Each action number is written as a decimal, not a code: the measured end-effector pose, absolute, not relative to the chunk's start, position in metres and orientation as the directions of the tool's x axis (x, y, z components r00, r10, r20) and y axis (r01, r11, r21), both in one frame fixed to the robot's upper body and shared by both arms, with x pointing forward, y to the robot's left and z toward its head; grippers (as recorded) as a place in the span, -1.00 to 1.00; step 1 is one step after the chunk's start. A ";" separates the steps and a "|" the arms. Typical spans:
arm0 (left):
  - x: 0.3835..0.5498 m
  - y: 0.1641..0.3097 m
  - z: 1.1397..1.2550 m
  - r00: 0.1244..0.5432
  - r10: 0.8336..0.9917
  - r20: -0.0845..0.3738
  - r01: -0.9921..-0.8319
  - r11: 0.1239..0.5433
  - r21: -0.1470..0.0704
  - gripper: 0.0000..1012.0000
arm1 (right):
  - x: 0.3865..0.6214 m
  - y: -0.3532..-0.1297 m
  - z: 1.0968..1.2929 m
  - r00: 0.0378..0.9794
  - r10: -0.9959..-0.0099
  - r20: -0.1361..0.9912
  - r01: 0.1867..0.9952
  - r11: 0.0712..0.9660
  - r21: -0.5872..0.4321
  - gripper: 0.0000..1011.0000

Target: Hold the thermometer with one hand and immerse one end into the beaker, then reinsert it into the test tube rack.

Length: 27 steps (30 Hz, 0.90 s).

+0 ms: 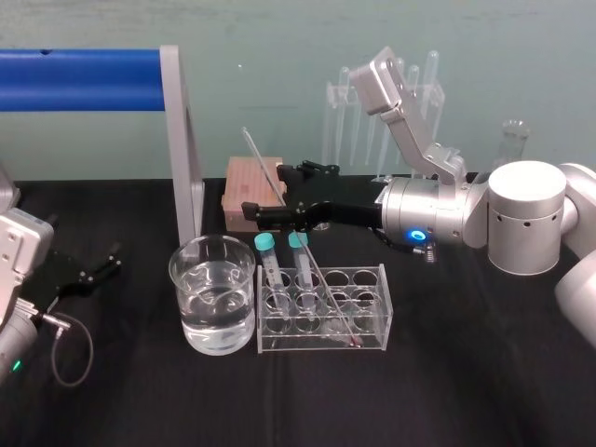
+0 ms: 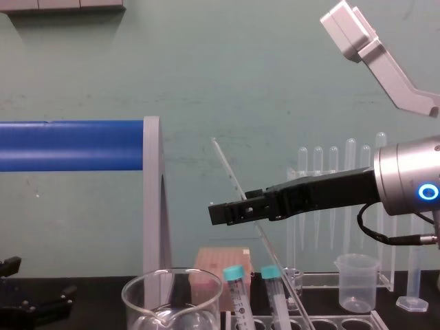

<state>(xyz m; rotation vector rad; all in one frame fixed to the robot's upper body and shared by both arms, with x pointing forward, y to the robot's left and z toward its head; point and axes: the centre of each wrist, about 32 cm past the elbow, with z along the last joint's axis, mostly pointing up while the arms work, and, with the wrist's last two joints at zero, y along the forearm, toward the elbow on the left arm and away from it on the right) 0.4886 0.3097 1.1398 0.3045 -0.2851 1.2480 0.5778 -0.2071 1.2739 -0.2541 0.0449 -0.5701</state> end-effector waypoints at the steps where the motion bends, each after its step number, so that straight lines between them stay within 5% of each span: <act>1: 0.489 0.310 1.140 0.292 0.880 0.374 -0.955 0.287 0.070 0.99 | 0.578 -0.207 1.274 0.842 -0.539 0.028 0.528 0.811 -0.250 0.92; 11: 0.489 0.310 1.140 0.292 0.880 0.374 -0.955 0.287 0.070 0.99 | 0.578 -0.207 1.274 0.841 -0.540 0.027 0.529 0.811 -0.250 0.45; 27: 0.489 0.310 1.140 0.292 0.880 0.374 -0.955 0.287 0.070 0.99 | 0.578 -0.207 1.274 0.841 -0.540 0.027 0.529 0.811 -0.248 -0.60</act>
